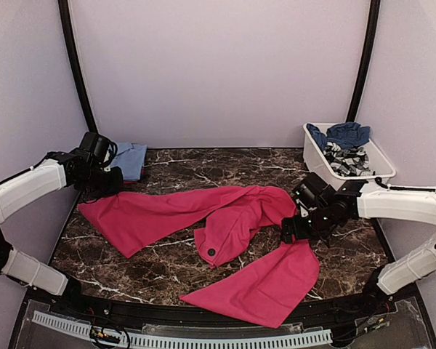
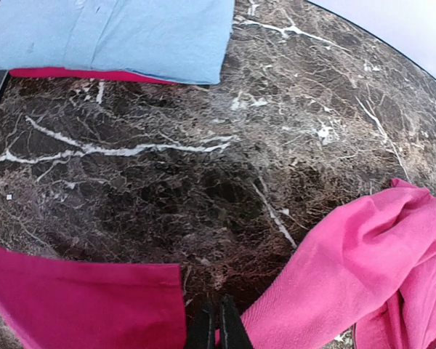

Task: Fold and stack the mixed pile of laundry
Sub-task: Pick up the crumpled trousers from the center of the board.

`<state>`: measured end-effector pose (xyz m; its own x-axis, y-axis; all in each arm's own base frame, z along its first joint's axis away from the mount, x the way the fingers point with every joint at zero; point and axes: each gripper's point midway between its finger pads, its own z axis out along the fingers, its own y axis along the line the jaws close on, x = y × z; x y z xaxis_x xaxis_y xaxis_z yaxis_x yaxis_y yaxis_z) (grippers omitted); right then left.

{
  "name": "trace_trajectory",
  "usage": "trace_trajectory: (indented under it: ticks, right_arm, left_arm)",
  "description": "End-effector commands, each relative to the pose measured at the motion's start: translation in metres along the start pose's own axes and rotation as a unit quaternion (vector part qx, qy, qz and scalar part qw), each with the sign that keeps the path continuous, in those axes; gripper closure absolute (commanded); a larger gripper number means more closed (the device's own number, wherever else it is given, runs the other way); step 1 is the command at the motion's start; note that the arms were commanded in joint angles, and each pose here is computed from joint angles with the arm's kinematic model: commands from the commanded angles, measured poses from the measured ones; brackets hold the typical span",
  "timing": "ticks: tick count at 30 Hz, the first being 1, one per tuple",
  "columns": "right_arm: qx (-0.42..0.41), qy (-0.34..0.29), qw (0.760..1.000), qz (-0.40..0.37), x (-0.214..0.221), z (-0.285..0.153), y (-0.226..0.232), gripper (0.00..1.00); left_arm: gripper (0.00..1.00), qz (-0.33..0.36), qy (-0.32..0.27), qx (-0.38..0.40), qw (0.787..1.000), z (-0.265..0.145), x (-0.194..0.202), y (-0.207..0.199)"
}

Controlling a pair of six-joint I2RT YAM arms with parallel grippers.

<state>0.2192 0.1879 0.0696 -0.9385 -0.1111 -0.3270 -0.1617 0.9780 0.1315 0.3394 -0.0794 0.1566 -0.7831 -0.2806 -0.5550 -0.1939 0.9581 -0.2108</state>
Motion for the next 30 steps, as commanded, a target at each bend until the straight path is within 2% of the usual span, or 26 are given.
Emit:
trace_trajectory:
  ticks: [1, 7, 11, 12, 13, 16, 17, 24, 27, 30]
  right_arm:
    - [0.035, -0.024, 0.999, 0.026, -0.002, -0.011, -0.025, 0.01]
    - [0.014, -0.003, 1.000, 0.026, -0.004, 0.003, -0.018, 0.01]
    - [-0.011, 0.007, 0.999, 0.033, -0.011, 0.022, -0.013, 0.02]
    - [-0.018, 0.007, 0.999, 0.032, -0.014, 0.025, -0.012, 0.08]
    - [-0.026, 0.006, 0.999, 0.026, -0.019, 0.027, -0.010, 0.23]
    - [-0.049, 0.000, 0.999, -0.002, -0.038, 0.026, 0.001, 0.85]
    - [-0.059, -0.008, 0.998, -0.012, -0.048, 0.022, 0.008, 1.00]
    - [-0.150, -0.112, 0.975, -0.117, -0.152, -0.049, 0.101, 1.00]
    - [-0.176, -0.149, 0.957, -0.174, -0.190, -0.076, 0.156, 1.00]
    - [-0.201, -0.213, 0.933, -0.209, -0.232, -0.122, 0.200, 1.00]
  left_arm:
    - [1.00, 0.044, -0.035, 0.075, 0.996, -0.029, -0.029, -0.034]
    - [1.00, 0.078, -0.099, 0.141, 0.982, -0.076, -0.097, -0.081]
    - [1.00, 0.085, -0.109, 0.147, 0.979, -0.088, -0.122, -0.095]
    - [1.00, 0.082, -0.105, 0.129, 0.983, -0.084, -0.123, -0.090]
    - [1.00, 0.076, -0.110, 0.125, 0.983, -0.089, -0.128, -0.089]
    - [1.00, 0.046, -0.113, 0.086, 0.989, -0.093, -0.134, -0.064]
    - [1.00, 0.032, -0.113, 0.084, 0.990, -0.095, -0.134, -0.058]
    - [1.00, -0.102, -0.178, 0.076, 0.976, -0.157, -0.167, 0.030]
    - [1.00, -0.126, -0.197, 0.077, 0.969, -0.183, -0.176, 0.048]
    - [1.00, -0.142, -0.240, 0.074, 0.957, -0.217, -0.187, 0.061]
